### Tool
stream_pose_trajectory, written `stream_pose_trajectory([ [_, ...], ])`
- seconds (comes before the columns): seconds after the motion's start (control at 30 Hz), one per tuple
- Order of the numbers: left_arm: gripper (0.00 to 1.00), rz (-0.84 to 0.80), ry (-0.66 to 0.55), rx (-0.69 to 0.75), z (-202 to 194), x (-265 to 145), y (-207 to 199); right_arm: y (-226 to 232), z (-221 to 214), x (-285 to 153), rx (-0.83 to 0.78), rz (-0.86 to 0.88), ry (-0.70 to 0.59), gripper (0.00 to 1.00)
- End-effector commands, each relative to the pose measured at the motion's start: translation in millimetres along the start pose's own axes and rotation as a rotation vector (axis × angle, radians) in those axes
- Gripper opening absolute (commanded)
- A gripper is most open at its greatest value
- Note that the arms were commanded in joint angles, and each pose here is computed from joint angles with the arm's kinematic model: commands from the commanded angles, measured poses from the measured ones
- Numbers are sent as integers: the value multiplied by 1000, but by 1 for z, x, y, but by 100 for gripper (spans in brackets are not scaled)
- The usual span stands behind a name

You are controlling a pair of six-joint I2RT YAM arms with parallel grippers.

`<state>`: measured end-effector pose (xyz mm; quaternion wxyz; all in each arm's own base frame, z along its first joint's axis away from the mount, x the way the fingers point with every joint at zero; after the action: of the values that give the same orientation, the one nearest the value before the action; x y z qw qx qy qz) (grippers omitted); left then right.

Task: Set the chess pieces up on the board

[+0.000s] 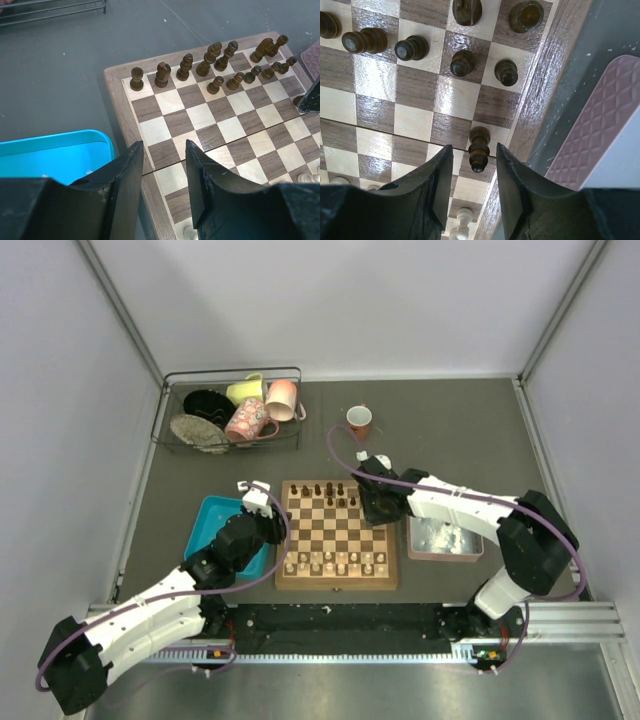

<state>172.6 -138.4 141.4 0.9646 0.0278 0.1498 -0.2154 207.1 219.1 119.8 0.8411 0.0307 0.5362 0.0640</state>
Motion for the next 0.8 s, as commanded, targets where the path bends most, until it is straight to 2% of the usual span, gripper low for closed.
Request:
stream_pose_trajectory([
  [0.0, 44, 0, -50, -22, 7, 1, -1, 5, 11, -18, 33, 52, -86, 40],
  [0.2, 45, -2, -53, -23, 7, 1, -1, 1, 12, -21, 39, 39, -109, 37],
  [0.63, 45, -6, -49, -22, 6, 1, -2, 1, 12, -17, 32, 25, -100, 23],
  [0.77, 45, -6, -48, -22, 7, 1, -2, 1, 12, -17, 32, 21, -103, 23],
])
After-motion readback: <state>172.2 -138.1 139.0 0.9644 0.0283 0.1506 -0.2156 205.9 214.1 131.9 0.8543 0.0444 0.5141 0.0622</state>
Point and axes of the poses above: each gripper's point midway between its finger pads, its own x axis out along the fingers, its own y axis along the line the jaws close on, z = x × y, the point moved 7 cm from there along -x, back along the fingers, and after that the axes turned 10 degrees about x, right-handed, at the moved point
